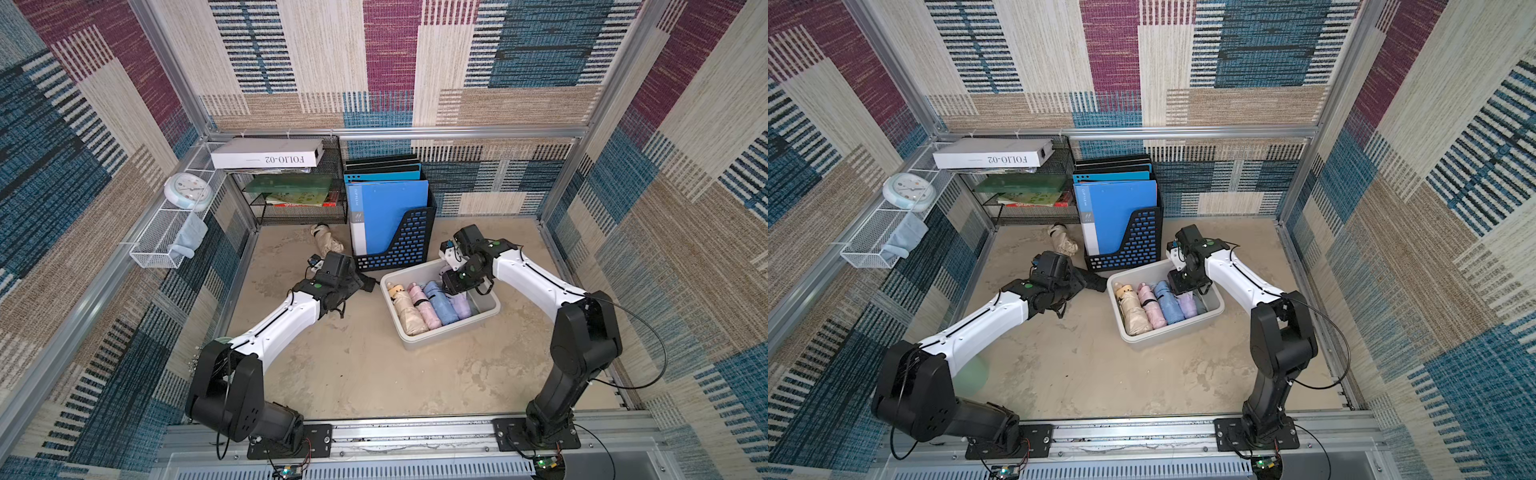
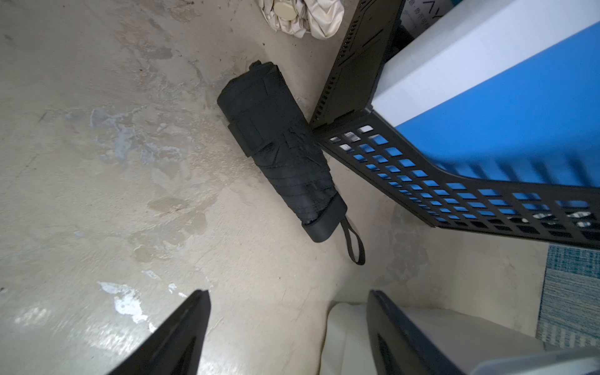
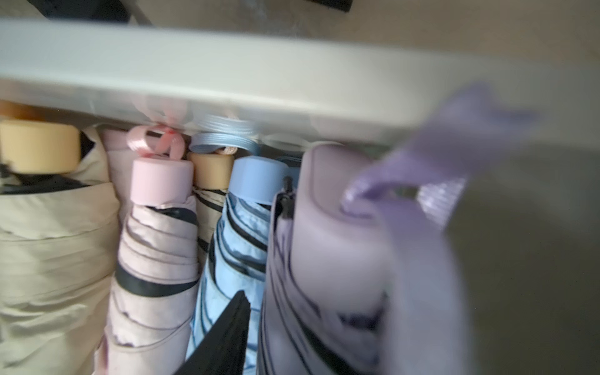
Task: Put the umbrella into the storage box
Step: Place the umbrella in the storage box.
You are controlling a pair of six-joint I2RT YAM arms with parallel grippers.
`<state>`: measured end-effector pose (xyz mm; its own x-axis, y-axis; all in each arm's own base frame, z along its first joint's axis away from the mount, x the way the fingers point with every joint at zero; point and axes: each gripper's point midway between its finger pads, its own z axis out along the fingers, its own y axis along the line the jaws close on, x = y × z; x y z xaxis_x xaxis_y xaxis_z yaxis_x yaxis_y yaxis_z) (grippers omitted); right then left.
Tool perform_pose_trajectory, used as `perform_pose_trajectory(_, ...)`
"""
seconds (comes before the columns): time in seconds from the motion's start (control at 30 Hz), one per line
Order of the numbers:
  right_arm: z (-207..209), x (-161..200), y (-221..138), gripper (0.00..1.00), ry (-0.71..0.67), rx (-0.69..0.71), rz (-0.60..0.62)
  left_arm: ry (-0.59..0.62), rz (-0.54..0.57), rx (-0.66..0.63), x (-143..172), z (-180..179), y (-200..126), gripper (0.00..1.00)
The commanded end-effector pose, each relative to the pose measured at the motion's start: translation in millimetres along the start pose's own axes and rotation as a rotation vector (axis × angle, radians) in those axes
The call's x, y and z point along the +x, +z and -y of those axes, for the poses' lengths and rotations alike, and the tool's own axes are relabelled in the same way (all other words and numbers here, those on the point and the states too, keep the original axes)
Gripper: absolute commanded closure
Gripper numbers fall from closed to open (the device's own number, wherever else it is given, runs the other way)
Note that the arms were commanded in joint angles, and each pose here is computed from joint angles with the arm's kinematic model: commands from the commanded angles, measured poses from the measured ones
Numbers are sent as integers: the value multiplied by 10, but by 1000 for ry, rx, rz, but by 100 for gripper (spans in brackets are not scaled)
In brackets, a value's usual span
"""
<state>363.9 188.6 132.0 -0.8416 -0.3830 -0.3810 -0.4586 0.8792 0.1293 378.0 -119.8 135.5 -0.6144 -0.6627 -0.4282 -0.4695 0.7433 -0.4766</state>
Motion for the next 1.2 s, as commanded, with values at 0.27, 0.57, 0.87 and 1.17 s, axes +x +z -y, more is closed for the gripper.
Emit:
perform_pose_trajectory(0.27, -18, 294, 94, 77, 102, 4, 13, -39, -32, 26, -28, 133, 157, 21)
perform_pose_trajectory(0.57, -39, 275, 36, 70, 121, 21, 65, -70, -31, 29, -44, 110, 152, 21)
perform_pose_trajectory(0.87, -181, -214, -885, 42, 70, -28, 542, -180, -19, 18, -107, 58, 212, 21)
perform_pose_trajectory(1.17, -236, -158, -1134, 38, 95, -64, 635, -291, -11, -21, -212, 47, 384, 21)
